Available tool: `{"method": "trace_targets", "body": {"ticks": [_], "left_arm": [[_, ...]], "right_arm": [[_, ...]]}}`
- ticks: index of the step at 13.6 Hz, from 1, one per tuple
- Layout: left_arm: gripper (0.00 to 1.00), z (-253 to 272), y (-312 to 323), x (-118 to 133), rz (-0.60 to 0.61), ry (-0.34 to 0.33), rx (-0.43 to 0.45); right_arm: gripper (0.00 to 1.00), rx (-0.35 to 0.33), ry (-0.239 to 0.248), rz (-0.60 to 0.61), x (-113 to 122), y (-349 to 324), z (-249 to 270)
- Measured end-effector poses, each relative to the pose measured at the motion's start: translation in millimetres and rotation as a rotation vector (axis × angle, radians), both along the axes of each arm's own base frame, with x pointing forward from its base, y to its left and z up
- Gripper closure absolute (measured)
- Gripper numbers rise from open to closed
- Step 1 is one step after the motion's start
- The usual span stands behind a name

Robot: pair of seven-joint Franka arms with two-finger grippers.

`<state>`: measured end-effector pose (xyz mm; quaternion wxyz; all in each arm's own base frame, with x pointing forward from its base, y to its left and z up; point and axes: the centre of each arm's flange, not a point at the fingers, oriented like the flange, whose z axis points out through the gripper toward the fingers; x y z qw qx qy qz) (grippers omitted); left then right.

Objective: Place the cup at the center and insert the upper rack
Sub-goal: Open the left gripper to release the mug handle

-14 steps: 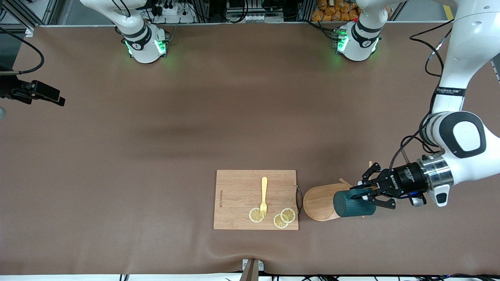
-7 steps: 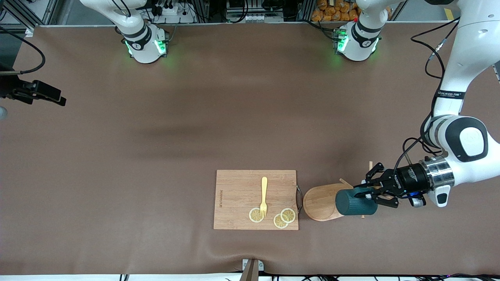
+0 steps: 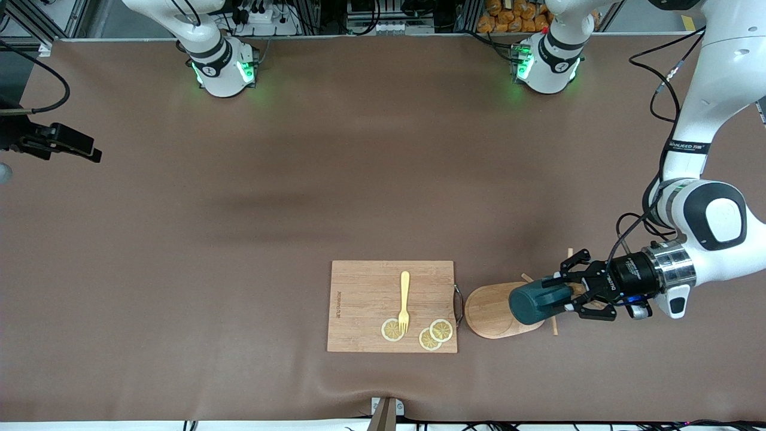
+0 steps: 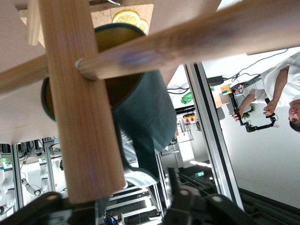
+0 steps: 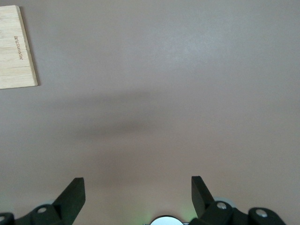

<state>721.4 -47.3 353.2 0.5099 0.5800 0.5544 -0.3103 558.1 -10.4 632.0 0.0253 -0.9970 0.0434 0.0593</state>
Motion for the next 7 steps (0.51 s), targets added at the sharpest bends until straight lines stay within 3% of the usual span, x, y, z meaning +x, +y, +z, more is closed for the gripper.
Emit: {"method": "trace_targets", "body": {"ticks": [4,7], "left_arm": [[0.01,6,5,2,0.008,-0.010,-0.014],[0.00,28,13,4,0.004,-0.028,-0.031]], "right_arm": [[0.00,0.000,0.000,0.000,0,0,0],[0.00,0.000,0.000,0.000,0,0,0]]}}
